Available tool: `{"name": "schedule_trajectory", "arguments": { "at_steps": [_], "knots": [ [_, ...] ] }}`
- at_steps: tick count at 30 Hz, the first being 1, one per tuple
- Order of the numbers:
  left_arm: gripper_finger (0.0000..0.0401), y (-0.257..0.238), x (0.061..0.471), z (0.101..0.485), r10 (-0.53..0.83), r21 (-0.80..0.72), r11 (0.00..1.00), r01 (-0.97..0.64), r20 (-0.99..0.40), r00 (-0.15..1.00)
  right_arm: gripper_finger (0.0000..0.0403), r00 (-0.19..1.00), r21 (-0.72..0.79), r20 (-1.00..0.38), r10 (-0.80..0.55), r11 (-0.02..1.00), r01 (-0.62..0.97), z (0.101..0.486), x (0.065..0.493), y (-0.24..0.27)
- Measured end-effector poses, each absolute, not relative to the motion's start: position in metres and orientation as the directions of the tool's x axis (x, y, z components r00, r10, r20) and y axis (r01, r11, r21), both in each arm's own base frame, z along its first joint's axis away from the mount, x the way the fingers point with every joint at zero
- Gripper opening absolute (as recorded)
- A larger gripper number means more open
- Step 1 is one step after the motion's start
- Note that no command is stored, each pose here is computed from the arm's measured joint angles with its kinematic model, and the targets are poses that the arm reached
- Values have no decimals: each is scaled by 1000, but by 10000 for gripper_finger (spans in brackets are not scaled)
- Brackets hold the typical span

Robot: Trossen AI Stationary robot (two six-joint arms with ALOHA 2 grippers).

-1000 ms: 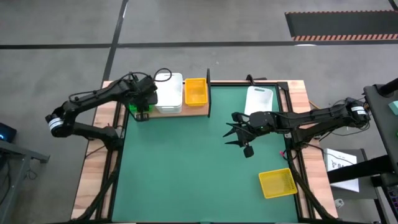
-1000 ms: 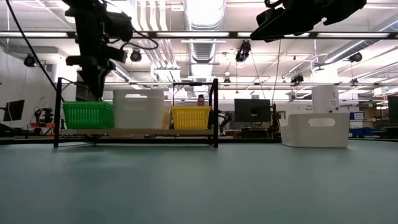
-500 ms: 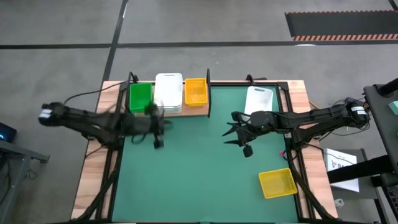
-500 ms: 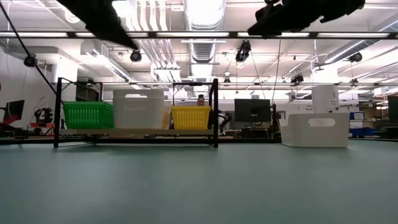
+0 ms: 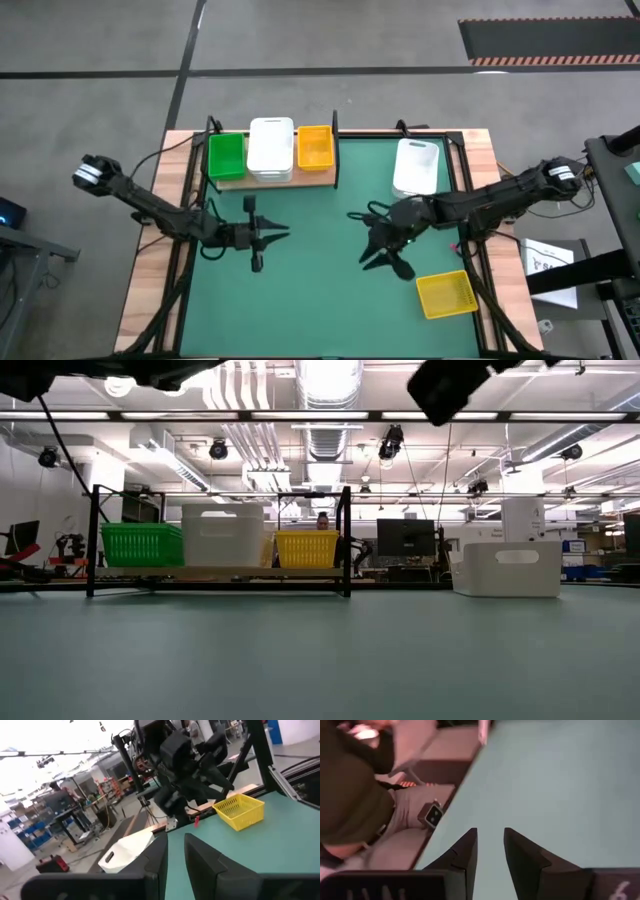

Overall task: Stack baskets on shelf by color
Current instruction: Stack the yellow bin on the top of the yellow bin on the shelf

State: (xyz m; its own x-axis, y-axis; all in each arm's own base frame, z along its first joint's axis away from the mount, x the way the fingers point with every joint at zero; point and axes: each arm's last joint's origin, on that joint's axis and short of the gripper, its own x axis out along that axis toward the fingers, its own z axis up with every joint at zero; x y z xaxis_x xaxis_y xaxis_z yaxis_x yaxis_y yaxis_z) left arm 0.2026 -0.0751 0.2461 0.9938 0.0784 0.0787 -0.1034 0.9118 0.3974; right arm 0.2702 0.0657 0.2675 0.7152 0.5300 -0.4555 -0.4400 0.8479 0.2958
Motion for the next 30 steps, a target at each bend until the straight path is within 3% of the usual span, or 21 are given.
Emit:
{"name": "schedule_trajectory", "arguments": {
  "at_steps": [3, 7, 11, 15, 20, 30],
  "knots": [
    [47, -75, 202, 249, 79, 415, 903, -112, 96, 992, 76, 658, 422, -573, 489, 864, -274, 273, 273, 85],
    [47, -75, 202, 250, 79, 447, 887, -115, 97, 992, 61, 473, 469, -773, 422, 883, -22, 275, 268, 114],
    [47, -75, 203, 253, 80, 454, 883, -120, 107, 991, 51, 181, 364, -930, 321, 879, 309, 270, 252, 132],
    [47, -75, 202, 253, 80, 455, 882, -119, 105, 991, 57, -40, 190, -966, 257, 800, 569, 267, 234, 146],
    [47, -74, 202, 252, 106, 454, 880, -141, 102, 989, 102, -61, 183, -954, 294, 731, 658, 265, 226, 171],
    [47, -67, 193, 261, 249, 417, 864, -282, 133, 959, 186, -157, 6, -969, 189, 657, 753, 223, 224, 211]
  ]
}}
